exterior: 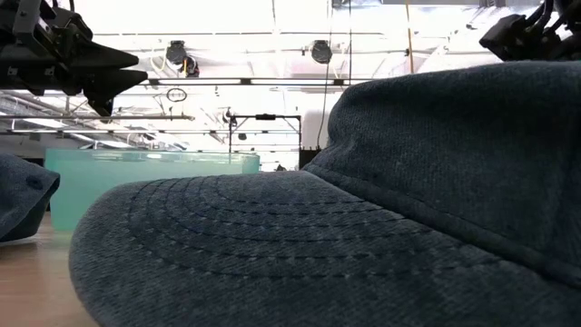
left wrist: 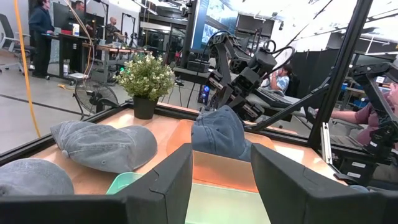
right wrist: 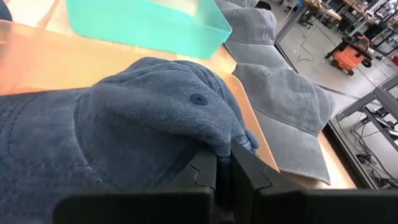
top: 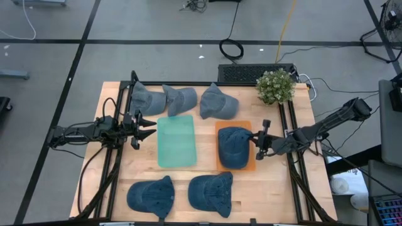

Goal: Pick & Place hat
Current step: Put the right blue cap into the orange bin

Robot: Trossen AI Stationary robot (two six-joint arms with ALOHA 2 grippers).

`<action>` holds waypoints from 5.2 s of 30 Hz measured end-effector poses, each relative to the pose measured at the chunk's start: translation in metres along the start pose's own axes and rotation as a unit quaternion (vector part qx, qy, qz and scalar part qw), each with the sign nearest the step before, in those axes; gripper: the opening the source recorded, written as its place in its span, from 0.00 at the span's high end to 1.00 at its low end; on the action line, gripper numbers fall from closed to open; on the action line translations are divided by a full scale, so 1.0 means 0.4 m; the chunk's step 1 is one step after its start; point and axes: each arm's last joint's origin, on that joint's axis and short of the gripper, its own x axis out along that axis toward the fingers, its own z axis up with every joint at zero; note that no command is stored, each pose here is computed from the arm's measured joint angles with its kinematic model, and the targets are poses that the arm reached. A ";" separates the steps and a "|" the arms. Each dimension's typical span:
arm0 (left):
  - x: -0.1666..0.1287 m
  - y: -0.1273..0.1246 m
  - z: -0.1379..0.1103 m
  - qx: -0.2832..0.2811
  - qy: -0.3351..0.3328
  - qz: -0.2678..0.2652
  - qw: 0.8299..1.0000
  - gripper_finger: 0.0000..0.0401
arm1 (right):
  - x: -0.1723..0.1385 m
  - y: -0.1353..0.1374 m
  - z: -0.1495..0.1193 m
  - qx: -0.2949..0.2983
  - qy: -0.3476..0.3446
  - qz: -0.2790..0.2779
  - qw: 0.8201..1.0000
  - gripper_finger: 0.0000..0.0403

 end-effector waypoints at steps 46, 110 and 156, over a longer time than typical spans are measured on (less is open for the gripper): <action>0.000 0.000 0.000 0.000 0.000 0.000 1.000 0.57 | 0.005 0.004 -0.003 0.025 0.007 -0.002 1.000 0.72; 0.000 0.000 0.000 0.000 0.000 0.000 1.000 0.58 | 0.115 0.076 0.185 -0.026 0.287 0.161 0.944 1.00; 0.000 0.000 0.000 0.000 0.000 0.000 1.000 0.58 | 0.126 -0.062 0.108 0.136 0.317 -0.028 0.938 1.00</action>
